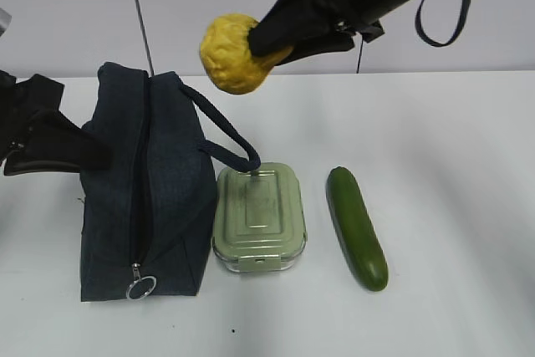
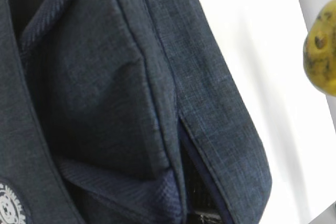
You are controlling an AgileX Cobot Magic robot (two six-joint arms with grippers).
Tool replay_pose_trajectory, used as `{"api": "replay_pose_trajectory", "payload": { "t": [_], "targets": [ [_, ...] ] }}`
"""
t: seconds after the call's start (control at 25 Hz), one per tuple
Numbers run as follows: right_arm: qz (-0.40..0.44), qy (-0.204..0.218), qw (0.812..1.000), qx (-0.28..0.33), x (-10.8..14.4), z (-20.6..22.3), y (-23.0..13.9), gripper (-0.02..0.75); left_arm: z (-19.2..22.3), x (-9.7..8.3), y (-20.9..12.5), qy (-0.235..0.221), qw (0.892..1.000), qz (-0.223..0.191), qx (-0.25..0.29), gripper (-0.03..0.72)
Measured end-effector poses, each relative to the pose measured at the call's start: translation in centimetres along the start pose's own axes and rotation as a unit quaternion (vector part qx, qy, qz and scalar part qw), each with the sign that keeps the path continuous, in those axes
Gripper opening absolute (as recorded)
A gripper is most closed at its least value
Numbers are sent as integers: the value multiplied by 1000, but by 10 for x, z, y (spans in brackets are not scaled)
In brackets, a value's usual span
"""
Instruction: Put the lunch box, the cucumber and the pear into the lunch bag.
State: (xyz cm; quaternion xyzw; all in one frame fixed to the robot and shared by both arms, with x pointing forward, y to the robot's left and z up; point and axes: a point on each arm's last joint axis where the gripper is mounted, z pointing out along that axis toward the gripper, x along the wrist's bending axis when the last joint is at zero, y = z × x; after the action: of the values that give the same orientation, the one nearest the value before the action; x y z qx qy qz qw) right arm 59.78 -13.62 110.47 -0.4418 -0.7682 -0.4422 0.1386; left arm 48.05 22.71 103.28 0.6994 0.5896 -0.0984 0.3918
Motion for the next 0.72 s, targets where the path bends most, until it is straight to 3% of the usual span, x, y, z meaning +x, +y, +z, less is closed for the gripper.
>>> {"api": "replay_pose_trajectory", "payload": {
  "t": [0.2,0.72],
  "targets": [
    [-39,8,999,-21,23,25,3,266,0,0,0,0,1000,0,0,-13],
    [-43,54,997,-33,14,90,27,266,0,0,0,0,1000,1,-1,-13]
  ]
}}
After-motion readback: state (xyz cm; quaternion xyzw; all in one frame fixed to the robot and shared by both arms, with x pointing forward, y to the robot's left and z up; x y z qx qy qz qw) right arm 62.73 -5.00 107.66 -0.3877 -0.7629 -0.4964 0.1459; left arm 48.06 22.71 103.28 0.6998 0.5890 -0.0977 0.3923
